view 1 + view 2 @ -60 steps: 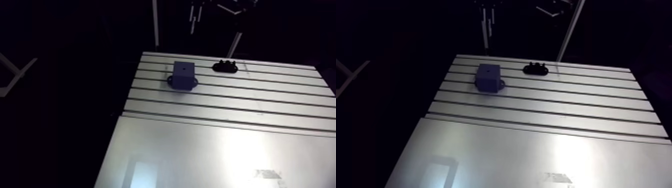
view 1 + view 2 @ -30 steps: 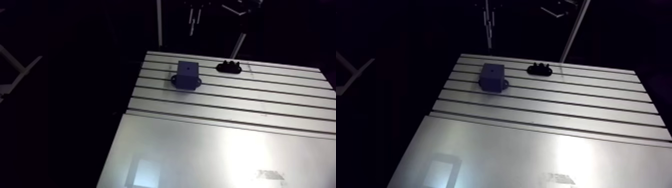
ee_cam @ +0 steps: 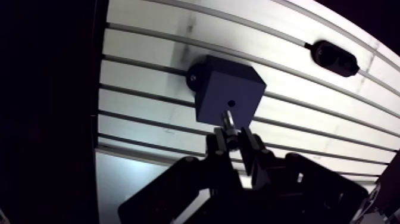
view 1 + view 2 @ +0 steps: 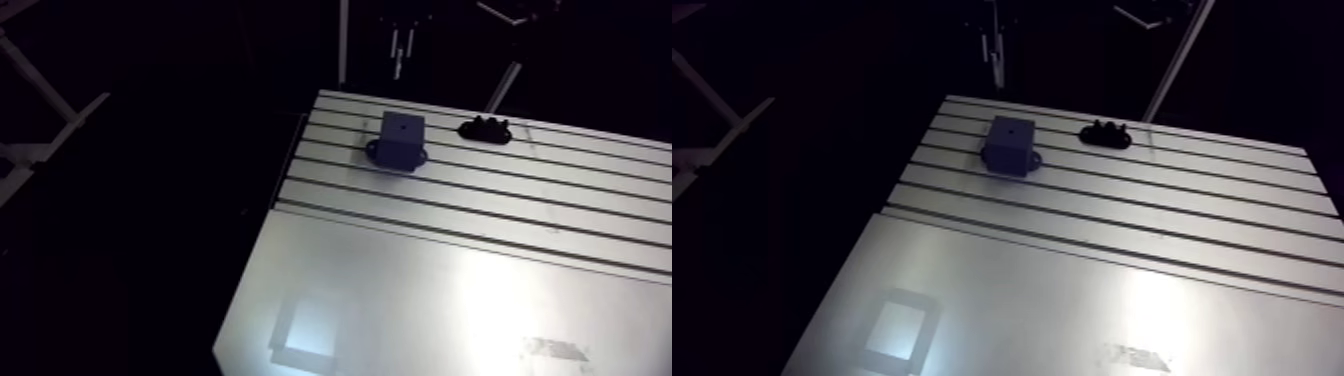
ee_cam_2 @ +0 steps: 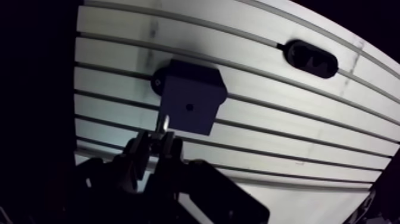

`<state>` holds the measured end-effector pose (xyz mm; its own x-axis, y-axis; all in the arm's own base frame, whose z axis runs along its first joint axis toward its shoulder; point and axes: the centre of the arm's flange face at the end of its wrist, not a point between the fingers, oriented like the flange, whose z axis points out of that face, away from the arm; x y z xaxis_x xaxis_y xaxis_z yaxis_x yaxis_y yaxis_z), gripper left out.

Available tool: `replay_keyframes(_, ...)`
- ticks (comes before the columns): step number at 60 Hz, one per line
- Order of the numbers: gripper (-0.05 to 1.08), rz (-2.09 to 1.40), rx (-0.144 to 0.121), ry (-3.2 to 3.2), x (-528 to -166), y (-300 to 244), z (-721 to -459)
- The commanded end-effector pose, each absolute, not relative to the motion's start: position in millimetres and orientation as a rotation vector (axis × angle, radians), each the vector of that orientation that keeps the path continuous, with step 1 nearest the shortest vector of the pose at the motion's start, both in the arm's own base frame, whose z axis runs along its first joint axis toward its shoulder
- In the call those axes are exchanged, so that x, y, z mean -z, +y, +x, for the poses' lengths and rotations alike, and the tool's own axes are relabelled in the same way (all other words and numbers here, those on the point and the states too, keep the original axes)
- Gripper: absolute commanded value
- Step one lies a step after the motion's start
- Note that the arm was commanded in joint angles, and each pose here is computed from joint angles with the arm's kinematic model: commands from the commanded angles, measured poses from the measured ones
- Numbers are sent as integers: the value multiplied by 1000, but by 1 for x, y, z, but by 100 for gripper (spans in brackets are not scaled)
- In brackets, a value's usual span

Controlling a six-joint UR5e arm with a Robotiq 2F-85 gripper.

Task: Pick up the M10 bolt and insert it into the hole until fully seated.

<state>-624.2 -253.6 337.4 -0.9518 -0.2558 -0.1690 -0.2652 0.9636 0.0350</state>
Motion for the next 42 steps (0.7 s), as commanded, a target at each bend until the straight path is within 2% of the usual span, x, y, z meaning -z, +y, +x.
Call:
replay_keyframes(1,108,-432,-104,2940,-333,-259,-622)
replay_keyframes(19,108,-480,-90,2923,-332,-245,-617)
replay_keyframes(21,108,-474,-73,2913,-328,-244,-615)
replay_keyframes(22,108,-474,-73,2913,-328,-244,-615)
replay_keyframes(23,108,-473,-59,2912,-326,-244,-614)
replay_keyframes(31,108,-448,-35,2924,-327,-234,-617)
replay_keyframes(42,108,-444,-38,2920,-324,-233,-616)
